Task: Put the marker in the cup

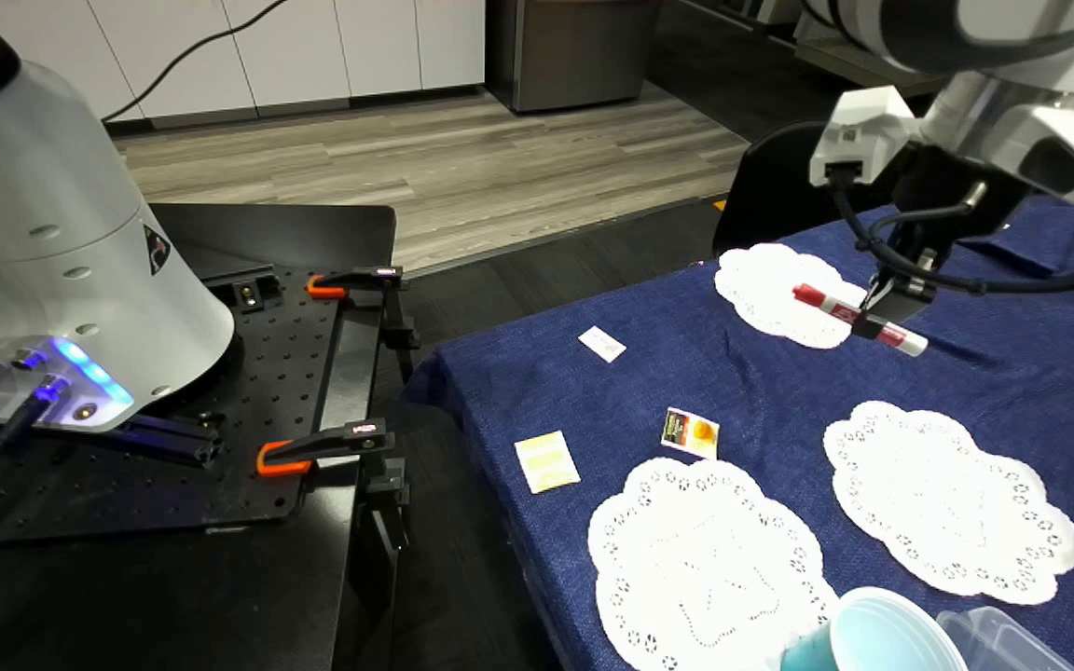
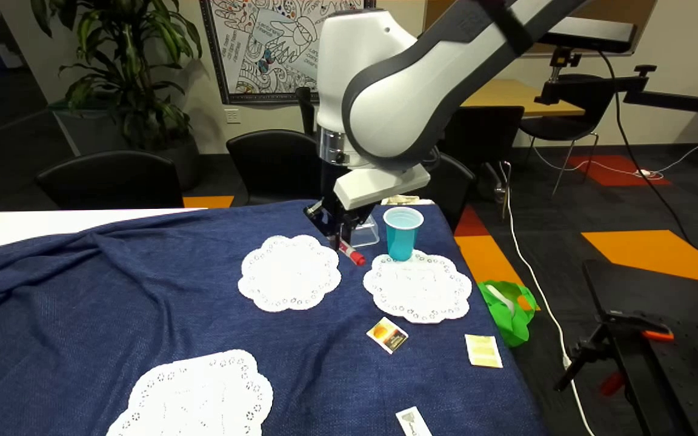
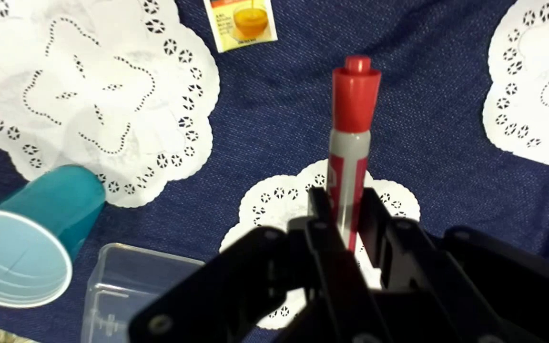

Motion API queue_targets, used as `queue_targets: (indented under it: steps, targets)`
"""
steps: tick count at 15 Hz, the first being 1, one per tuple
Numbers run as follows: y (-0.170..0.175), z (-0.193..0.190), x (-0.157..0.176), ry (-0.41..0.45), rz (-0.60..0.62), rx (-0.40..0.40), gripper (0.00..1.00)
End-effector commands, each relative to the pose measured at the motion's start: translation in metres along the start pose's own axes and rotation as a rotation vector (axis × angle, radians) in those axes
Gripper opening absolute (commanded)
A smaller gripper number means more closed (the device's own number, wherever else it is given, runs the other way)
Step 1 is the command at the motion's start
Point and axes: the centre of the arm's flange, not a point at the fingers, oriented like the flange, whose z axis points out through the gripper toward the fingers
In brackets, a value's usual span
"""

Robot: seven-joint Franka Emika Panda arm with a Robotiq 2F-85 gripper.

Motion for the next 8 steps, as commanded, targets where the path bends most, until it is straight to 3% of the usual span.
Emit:
queue_targets:
  steps: [1,8]
  targets:
    - [0.029,-0.051,-0.045,-0.043,-0.131,0.0,0.05]
    - [0.055,-0.097,-0.085,-0.099,-0.353,-0.042,0.05]
